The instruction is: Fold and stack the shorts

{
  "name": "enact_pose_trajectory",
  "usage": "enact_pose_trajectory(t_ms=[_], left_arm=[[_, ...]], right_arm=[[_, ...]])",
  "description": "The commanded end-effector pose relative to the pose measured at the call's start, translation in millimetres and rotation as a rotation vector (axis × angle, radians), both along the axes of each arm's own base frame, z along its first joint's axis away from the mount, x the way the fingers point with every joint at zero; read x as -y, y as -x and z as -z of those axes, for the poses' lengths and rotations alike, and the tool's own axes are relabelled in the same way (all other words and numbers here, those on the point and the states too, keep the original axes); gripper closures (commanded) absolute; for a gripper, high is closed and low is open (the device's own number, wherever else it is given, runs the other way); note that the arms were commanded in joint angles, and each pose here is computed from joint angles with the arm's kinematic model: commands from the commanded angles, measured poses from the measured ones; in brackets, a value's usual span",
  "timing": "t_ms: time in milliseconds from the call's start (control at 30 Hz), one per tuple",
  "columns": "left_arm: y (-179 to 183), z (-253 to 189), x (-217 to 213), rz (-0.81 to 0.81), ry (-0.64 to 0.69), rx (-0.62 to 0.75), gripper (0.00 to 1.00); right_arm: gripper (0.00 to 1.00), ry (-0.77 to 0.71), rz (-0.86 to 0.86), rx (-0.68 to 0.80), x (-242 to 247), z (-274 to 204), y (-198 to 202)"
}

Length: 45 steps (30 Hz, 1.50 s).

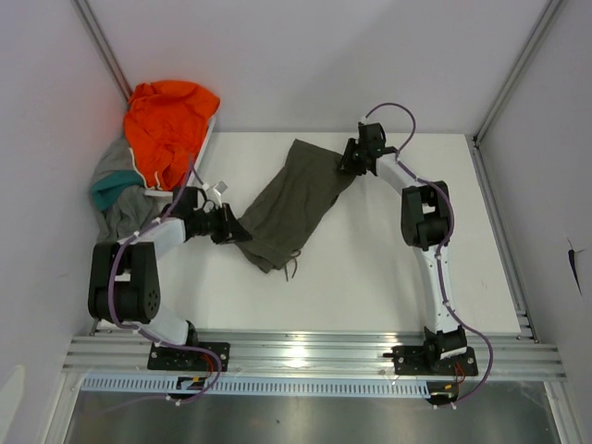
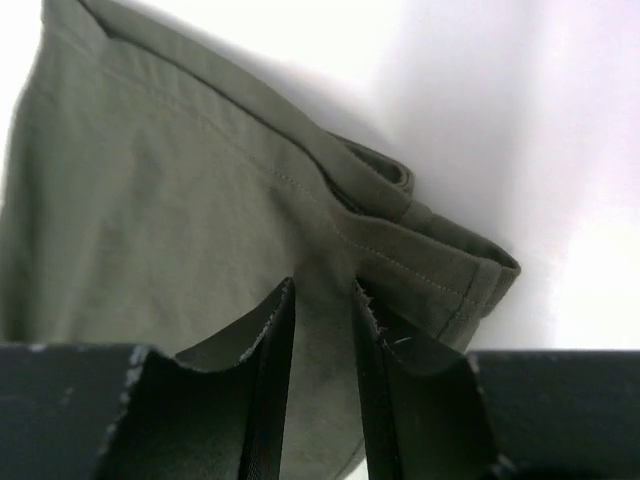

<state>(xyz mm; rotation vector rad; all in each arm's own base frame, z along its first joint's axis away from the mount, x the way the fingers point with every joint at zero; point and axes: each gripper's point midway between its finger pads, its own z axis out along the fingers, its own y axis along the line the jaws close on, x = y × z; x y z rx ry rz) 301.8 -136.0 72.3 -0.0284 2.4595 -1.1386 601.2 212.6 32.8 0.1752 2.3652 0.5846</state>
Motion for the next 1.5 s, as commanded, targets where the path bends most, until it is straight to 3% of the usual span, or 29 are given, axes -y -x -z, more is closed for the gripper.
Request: enact_pose_trajectory(t_ms=[0, 33, 100, 133, 167, 200, 267, 333, 400, 433, 500, 567, 667, 833, 867, 967, 1000, 1067, 1100, 1433, 1467], left_arm=[[-31.0, -32.7, -17.0, 0.033, -0.029, 0.085, 1.0], [-27.1, -26.0, -16.0, 0.058, -0.015, 0.028, 1.0], [-54.3, -42.9, -22.9, 0.098, -0.048, 0.099, 1.0], [-49.4, -25.1, -24.3, 0.145, -0.058, 0.031, 1.0], [-77.7, -47.9, -26.8, 0.163, -0.076, 0.105, 1.0], [-81.8, -44.9, -27.5, 0.177, -0.073, 0.083, 1.0], [-88.7, -33.5, -26.4, 0.235, -0.047, 0.012, 1.0], [-106.2, -49.4, -26.4, 0.273, -0.038, 0.031, 1.0], [-111.1, -30.7, -27.4, 0.296, -0.029, -0.027, 1.0], [-126.8, -45.0, -29.8, 0.307, -0.05, 0.025, 1.0], [-134.5, -30.7, -34.3, 0.31, -0.082, -0.004, 1.0], [-148.9, -41.8, -37.6, 0.331, -0.111, 0.05, 1.0], [-166.0, -38.8, -46.1, 0.347, -0.217, 0.08, 1.0], [-168.9, -29.3, -50.3, 0.437, -0.388, 0.103, 0.99], [-164.8, -27.0, -42.2, 0.471, -0.402, 0.103, 0.97], [-160.3, -20.6, -44.1, 0.502, -0.449, 0.085, 0.72], [-157.0, -18.8, -46.2, 0.511, -0.458, 0.074, 0.53], [-156.7, -26.0, -49.1, 0.509, -0.471, 0.091, 0.27], [-157.8, -29.0, -51.0, 0.503, -0.477, 0.101, 0.01], [-162.8, -102.8, -64.9, 0.385, -0.521, 0.238, 0.01], [-165.9, -106.8, -83.9, 0.334, -0.531, 0.235, 0.01]], right_arm=[[0.67, 0.287, 0.076, -0.117, 56.1, 29.9, 27.8], [0.67, 0.305, 0.08, -0.113, 61.4, 22.8, 32.2], [0.69, 0.356, 0.097, -0.167, 75.2, 42.2, 58.5], [0.69, 0.36, 0.109, -0.136, 77.9, 25.8, 63.8], [0.7, 0.363, 0.115, -0.114, 77.7, 24.6, 67.8], [0.7, 0.396, 0.102, -0.161, 79.4, 42.0, 92.3], [0.7, 0.438, 0.131, -0.151, 84.9, 31.1, 108.3], [0.7, 0.485, 0.123, -0.197, 87.7, 46.4, 145.4], [0.7, 0.477, 0.151, -0.154, 85.3, 28.5, 161.7], [0.7, 0.514, 0.135, -0.191, 86.5, 42.2, 191.5], [0.69, 0.51, 0.159, -0.156, 83.9, 24.3, 210.7], [0.69, 0.547, 0.138, -0.168, 82.1, 30.2, 244.1], [0.68, 0.56, 0.145, -0.15, 84.2, 19.0, 267.8], [0.67, 0.565, 0.187, -0.082, 103.2, -9.2, 255.0], [0.67, 0.57, 0.208, -0.086, 113.4, -11.2, 249.1], [0.61, 0.591, 0.207, -0.072, 118.2, -20.0, 234.0], [0.59, 0.592, 0.211, -0.057, 117.5, -25.4, 229.4], [0.55, 0.58, 0.201, -0.039, 113.8, -31.2, 224.5], [0.53, 0.576, 0.199, -0.032, 112.1, -33.8, 222.5], [0.44, 0.461, 0.114, 0.102, 61.9, -74.6, 211.0], [0.43, 0.448, 0.103, 0.119, 55.1, -80.8, 209.4]])
